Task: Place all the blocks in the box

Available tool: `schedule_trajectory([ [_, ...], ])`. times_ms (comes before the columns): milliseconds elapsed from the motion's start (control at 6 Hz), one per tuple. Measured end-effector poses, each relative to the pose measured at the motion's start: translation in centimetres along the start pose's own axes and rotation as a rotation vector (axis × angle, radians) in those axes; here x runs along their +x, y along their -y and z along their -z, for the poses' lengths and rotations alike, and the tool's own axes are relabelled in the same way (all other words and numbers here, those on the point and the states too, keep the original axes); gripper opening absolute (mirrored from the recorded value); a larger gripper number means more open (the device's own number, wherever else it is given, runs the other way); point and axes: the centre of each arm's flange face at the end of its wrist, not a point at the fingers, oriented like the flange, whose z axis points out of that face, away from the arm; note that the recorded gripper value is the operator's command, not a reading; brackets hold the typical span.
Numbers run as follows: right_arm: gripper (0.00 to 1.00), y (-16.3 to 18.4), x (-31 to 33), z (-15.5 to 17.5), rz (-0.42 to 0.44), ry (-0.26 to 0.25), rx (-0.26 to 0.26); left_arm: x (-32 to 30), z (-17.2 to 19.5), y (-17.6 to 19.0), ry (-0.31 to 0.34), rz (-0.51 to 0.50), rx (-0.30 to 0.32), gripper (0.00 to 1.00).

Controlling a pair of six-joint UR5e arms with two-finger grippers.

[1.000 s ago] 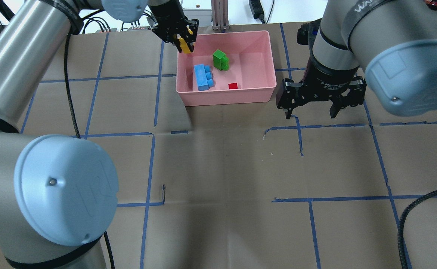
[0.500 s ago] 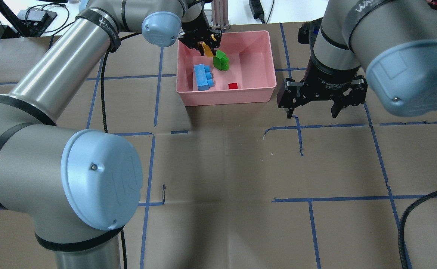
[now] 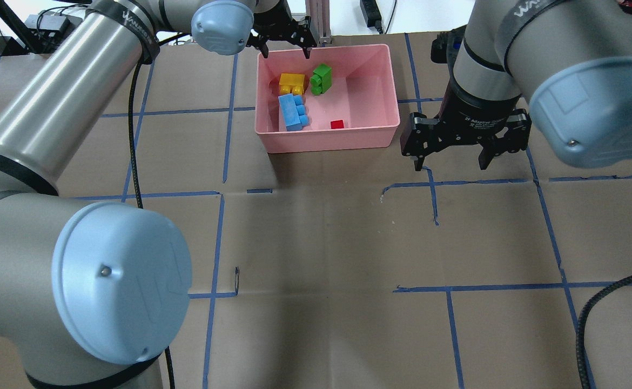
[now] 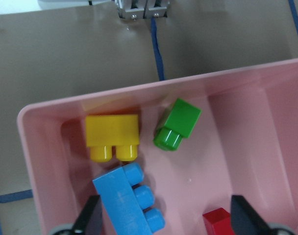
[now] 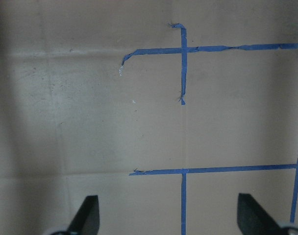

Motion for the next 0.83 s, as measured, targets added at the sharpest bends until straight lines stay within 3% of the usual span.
schedule_trajectory([
  [333,1.00,0.0,0.0,0.1,0.000,-0.001,0.003,-7.9,7.6,-3.3,0.039,0.022,-0.036,1.00],
  [500,1.00,-0.1,0.1,0.1,0.000,-0.002,0.004,-11.4,11.2,-7.0,0.045,0.011,-0.044,1.00],
  [833,1.00,0.0,0.1,0.1,0.000,-0.001,0.005,-12.6,15.6,-16.4,0.047,0.021,-0.062,1.00],
])
